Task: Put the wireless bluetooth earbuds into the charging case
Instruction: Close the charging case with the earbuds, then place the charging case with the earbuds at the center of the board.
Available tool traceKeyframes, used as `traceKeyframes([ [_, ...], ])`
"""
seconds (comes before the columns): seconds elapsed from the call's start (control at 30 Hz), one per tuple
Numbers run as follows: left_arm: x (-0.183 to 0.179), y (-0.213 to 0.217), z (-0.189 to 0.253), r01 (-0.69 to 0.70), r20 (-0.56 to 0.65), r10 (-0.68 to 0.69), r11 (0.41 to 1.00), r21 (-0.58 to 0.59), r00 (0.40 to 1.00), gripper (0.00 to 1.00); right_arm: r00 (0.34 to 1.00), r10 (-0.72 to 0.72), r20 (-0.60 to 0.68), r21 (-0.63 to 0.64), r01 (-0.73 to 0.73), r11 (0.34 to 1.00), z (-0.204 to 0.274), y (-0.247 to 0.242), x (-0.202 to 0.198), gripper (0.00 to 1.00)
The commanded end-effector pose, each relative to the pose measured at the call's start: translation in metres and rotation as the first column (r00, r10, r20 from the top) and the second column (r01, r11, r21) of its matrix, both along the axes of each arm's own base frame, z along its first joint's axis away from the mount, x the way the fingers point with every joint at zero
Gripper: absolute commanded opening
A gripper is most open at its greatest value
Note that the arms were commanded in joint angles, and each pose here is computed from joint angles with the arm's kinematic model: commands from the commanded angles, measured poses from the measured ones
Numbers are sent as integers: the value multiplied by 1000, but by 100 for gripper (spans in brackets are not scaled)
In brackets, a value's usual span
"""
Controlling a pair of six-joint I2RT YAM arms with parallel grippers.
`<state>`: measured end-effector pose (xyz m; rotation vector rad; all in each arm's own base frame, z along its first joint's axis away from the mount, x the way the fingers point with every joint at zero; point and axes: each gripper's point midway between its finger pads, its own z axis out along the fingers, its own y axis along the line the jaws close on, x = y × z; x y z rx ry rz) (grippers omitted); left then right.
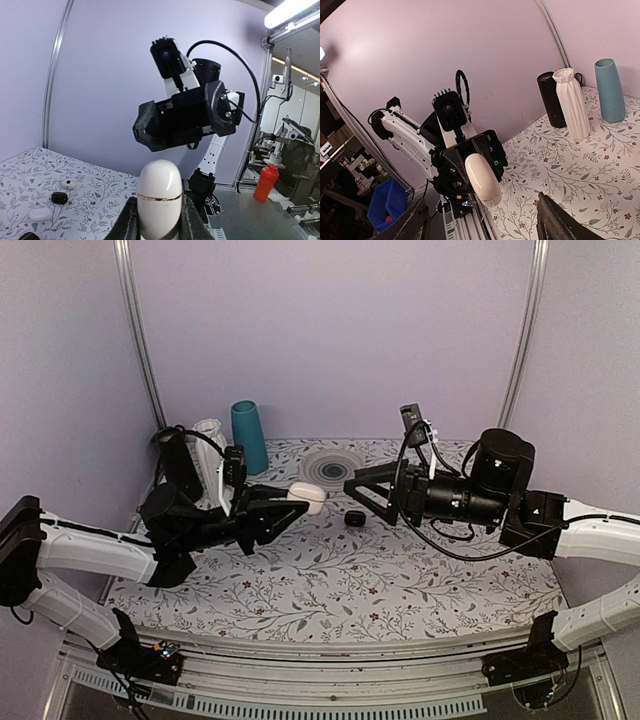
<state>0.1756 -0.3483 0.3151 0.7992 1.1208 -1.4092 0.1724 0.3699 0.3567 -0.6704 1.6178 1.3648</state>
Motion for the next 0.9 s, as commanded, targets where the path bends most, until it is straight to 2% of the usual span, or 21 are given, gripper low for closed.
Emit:
traceKeyframes([
  [0.0, 31, 3, -2, -76, -180, 77, 997, 16, 981, 0, 997, -78, 21, 27, 77, 997, 5, -7, 10, 73],
  [0.3, 79, 10, -46, -220, -310, 265, 960, 172, 913, 0, 984, -175, -34, -13, 175, 985, -13, -17, 26, 75],
  [0.53, 132, 11, -89, -287, -423, 409, 902, 324, 808, 0, 969, -239, -60, -15, 239, 971, -21, -33, 31, 76],
  [0.67, 164, 10, -127, -297, -468, 490, 854, 428, 736, 0, 964, -258, -66, -26, 257, 966, -22, -41, 31, 77],
  [0.87, 197, 0, -174, -257, -521, 515, 834, 489, 680, 0, 959, -277, -57, -40, 275, 961, -24, -52, 29, 78],
])
